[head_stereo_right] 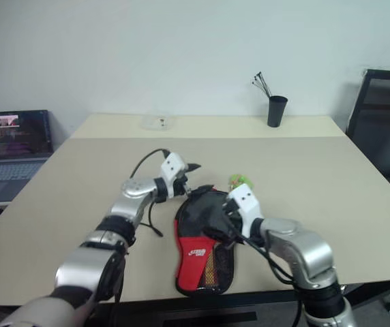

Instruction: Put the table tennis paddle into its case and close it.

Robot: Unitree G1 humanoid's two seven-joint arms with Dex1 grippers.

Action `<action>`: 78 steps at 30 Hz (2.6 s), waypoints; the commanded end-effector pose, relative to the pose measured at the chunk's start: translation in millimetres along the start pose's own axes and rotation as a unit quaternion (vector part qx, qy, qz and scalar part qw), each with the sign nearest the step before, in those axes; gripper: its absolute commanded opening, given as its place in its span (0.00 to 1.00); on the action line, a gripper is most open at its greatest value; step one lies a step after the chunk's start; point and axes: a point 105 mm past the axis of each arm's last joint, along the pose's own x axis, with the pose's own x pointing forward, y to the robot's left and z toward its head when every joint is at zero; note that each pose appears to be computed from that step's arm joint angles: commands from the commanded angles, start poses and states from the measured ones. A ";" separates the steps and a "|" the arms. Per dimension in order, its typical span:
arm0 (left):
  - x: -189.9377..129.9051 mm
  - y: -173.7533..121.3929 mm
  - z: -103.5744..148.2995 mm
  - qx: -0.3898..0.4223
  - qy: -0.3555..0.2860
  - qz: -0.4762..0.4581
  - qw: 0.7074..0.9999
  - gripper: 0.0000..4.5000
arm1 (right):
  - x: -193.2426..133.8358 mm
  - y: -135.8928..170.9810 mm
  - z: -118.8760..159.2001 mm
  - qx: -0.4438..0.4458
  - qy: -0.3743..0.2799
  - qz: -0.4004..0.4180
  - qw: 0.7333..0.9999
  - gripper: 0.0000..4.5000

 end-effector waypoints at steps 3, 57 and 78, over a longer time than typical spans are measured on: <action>-16.0 -9.4 11.3 0.003 -0.020 -0.002 1.000 0.99 | -28.4 -27.1 36.4 -0.028 -0.047 -0.030 0.998 1.00; -7.9 -90.1 -41.5 -0.011 0.070 -0.183 0.980 1.00 | 84.4 -149.5 7.2 0.073 -0.026 -0.257 0.963 0.01; -8.3 -105.8 -70.5 -0.066 0.111 -0.244 0.961 1.00 | 50.8 -156.2 3.7 0.062 -0.025 -0.259 0.964 0.01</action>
